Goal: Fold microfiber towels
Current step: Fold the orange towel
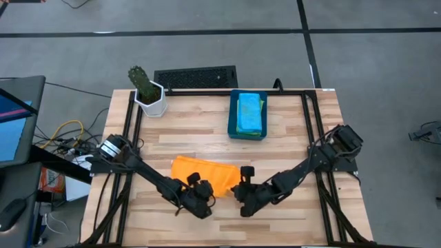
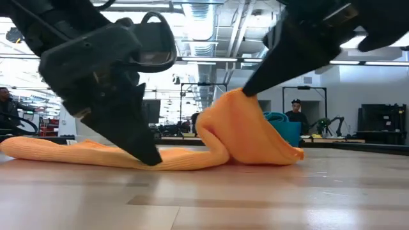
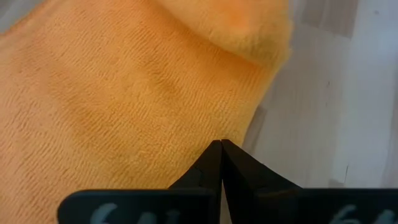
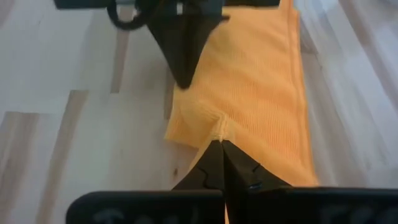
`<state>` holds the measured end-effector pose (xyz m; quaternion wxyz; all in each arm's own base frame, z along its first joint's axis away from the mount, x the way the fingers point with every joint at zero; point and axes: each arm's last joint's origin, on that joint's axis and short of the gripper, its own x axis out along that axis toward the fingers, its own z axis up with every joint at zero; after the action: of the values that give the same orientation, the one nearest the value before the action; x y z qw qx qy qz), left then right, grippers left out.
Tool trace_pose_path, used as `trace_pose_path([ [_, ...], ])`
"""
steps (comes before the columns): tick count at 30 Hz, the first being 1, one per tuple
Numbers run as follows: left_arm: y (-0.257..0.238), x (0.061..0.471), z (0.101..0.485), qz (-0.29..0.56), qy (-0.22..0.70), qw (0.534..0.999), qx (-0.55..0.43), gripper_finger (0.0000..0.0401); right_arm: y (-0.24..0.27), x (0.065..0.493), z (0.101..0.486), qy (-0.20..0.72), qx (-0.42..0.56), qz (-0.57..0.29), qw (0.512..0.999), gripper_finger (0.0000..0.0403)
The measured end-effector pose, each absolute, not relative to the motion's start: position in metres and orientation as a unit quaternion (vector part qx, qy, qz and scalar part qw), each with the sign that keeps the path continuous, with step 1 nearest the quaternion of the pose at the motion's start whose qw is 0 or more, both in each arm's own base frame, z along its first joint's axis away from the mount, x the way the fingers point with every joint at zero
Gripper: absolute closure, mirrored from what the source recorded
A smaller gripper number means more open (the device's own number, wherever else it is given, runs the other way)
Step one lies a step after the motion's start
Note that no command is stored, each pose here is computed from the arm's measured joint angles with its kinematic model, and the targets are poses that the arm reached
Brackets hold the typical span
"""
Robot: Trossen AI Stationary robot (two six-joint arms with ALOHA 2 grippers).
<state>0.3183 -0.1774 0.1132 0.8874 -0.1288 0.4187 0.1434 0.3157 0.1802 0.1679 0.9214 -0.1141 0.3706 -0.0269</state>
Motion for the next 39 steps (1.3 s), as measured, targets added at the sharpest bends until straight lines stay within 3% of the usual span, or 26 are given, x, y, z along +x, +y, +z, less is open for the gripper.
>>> trace_pose_path([
  [16,-0.177,0.318,0.110,0.143,0.421,0.890,-0.103,0.0401,0.152,0.348,0.179,0.315,-0.118,0.068,0.939,0.0388],
  [23,-0.177,0.317,0.109,0.141,0.425,0.889,-0.094,0.0401,0.153,0.349,0.169,0.331,-0.113,0.100,0.932,0.0390],
  [34,-0.169,0.305,0.117,0.162,0.459,0.873,-0.037,0.0401,0.178,0.306,0.175,0.438,-0.073,0.088,0.892,0.0394],
  [39,-0.161,0.306,0.117,0.169,0.469,0.867,-0.015,0.0401,0.201,0.291,0.177,0.435,-0.067,0.108,0.892,0.0387],
])
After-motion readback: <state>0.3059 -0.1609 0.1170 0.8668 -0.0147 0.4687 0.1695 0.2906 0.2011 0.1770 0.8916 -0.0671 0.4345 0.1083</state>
